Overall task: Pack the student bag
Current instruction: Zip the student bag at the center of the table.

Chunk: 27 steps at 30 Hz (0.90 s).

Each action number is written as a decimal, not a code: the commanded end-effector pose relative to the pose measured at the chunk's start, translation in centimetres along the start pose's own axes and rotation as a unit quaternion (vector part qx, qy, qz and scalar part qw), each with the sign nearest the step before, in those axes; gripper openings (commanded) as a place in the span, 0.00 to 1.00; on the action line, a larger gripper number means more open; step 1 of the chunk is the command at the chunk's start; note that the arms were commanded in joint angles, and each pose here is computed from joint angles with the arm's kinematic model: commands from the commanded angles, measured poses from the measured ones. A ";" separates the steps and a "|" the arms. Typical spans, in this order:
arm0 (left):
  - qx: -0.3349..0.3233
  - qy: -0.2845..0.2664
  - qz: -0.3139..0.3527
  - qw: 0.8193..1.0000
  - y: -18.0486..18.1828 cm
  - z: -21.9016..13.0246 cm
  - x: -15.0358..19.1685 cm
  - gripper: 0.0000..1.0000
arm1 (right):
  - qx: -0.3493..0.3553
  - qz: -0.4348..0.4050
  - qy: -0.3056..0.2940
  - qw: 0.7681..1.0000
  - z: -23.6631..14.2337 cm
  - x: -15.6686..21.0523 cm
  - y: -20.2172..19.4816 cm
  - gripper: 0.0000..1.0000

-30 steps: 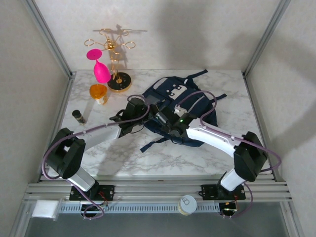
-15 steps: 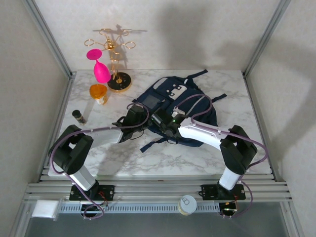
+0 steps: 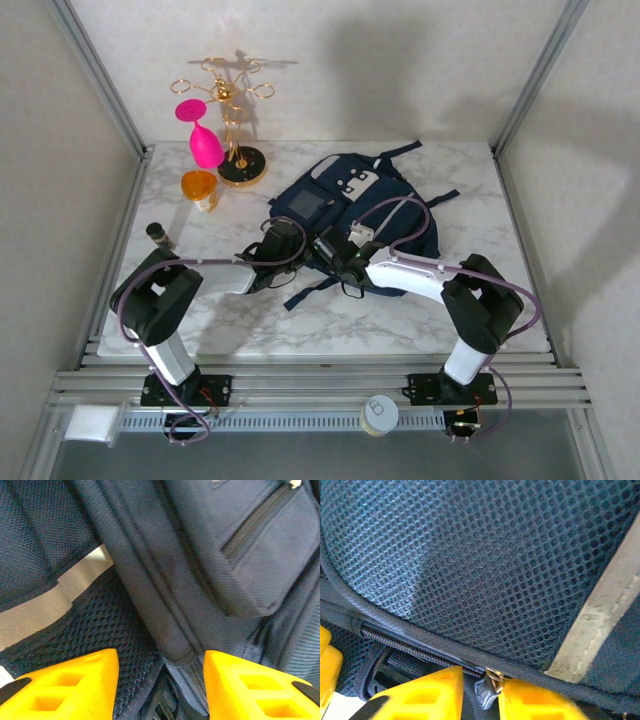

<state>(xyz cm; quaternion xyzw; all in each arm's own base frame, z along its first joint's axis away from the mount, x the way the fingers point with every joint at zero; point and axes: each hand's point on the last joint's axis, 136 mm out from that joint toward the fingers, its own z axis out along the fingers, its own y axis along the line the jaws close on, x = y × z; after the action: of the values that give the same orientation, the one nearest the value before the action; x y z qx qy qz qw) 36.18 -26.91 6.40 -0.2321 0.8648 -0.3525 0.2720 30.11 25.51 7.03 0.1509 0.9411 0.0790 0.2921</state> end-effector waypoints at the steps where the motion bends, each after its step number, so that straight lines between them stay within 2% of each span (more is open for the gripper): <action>1: -0.004 -0.022 -0.004 1.000 -0.5 0.4 -0.8 0.47 | -0.012 0.004 -0.041 0.999 -0.4 -2.3 0.3 0.22; 6: -0.029 -0.042 -0.003 0.999 0.8 0.8 -1.4 0.47 | -0.021 -0.008 -0.032 0.999 -0.9 -2.2 0.3 0.09; 10: -0.050 -0.048 0.001 0.998 2.0 1.5 -2.0 0.46 | 0.001 -0.018 -0.022 1.000 -1.8 -1.8 -1.3 0.03; 15: -0.078 -0.064 0.000 0.995 3.9 2.1 -3.5 0.46 | 0.015 -0.045 0.003 0.999 -2.8 -0.7 -3.3 0.00; 21: -0.108 -0.080 -0.006 0.991 6.4 1.9 -6.5 0.45 | 0.066 -0.078 0.021 0.995 -3.7 -0.2 -7.9 0.00; 24: -0.093 -0.080 -0.003 0.992 5.8 1.5 -7.9 0.45 | 0.073 -0.097 0.019 0.992 -4.5 -0.4 -9.0 0.00; 27: -0.062 -0.065 0.006 0.996 3.6 0.8 -7.4 0.45 | 0.040 -0.138 0.019 0.989 -4.8 -0.6 -7.8 0.00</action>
<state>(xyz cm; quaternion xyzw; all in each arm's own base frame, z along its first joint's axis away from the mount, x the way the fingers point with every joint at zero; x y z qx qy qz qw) 40.69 -22.63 4.80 -0.2651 0.8640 -0.3123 0.2929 27.37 20.19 10.07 0.0791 0.9507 0.0582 0.2940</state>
